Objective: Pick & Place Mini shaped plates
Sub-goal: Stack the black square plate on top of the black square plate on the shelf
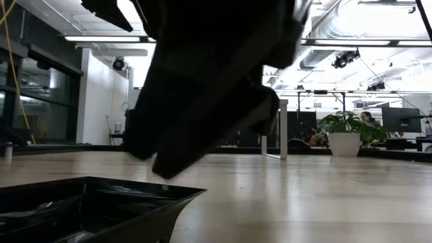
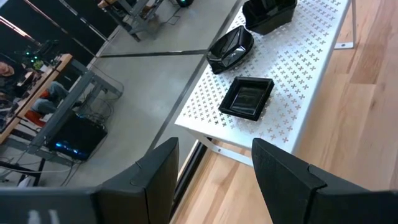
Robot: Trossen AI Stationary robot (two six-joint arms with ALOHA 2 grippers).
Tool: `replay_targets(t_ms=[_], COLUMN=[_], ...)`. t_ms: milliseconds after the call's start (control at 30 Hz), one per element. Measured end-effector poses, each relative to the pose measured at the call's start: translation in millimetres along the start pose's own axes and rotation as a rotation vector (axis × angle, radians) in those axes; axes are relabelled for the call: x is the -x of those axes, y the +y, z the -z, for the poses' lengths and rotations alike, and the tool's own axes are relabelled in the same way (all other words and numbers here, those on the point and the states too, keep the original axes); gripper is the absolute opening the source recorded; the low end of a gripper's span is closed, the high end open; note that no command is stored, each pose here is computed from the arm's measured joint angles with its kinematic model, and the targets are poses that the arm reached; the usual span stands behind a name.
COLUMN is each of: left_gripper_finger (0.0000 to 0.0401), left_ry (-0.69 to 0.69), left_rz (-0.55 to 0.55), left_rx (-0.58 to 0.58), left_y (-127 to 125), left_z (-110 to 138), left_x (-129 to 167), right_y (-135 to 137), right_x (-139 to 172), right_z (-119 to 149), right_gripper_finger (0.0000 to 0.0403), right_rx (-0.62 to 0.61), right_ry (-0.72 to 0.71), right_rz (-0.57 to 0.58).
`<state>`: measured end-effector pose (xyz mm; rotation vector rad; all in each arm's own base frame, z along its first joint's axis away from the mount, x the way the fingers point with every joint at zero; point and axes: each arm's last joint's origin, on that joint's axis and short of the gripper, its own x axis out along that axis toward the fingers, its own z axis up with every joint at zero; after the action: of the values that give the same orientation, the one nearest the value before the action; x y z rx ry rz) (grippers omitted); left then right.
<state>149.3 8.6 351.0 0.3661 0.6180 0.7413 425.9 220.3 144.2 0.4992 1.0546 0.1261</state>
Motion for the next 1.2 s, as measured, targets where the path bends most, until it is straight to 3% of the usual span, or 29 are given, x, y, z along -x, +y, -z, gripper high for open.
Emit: replay_targets(t_ms=[467, 867, 1200], left_gripper_finger=[0.0198, 0.0198, 0.0198], left_ry=[0.013, 0.016, 0.016], left_rz=[-0.001, 0.0, 0.0], left_rx=[-0.005, -0.008, -0.008], left_y=[0, 0, 0], left_z=[2, 2, 2], left_x=[0, 0, 0], right_y=[1, 1, 0], right_x=[-7, -17, -16], right_z=[5, 8, 8], right_gripper_finger=[0.0115, 0.006, 0.0022], right_rx=[0.015, 0.012, 0.008], right_ry=[-0.005, 0.027, 0.036], right_rz=[0.007, -0.054, -0.033])
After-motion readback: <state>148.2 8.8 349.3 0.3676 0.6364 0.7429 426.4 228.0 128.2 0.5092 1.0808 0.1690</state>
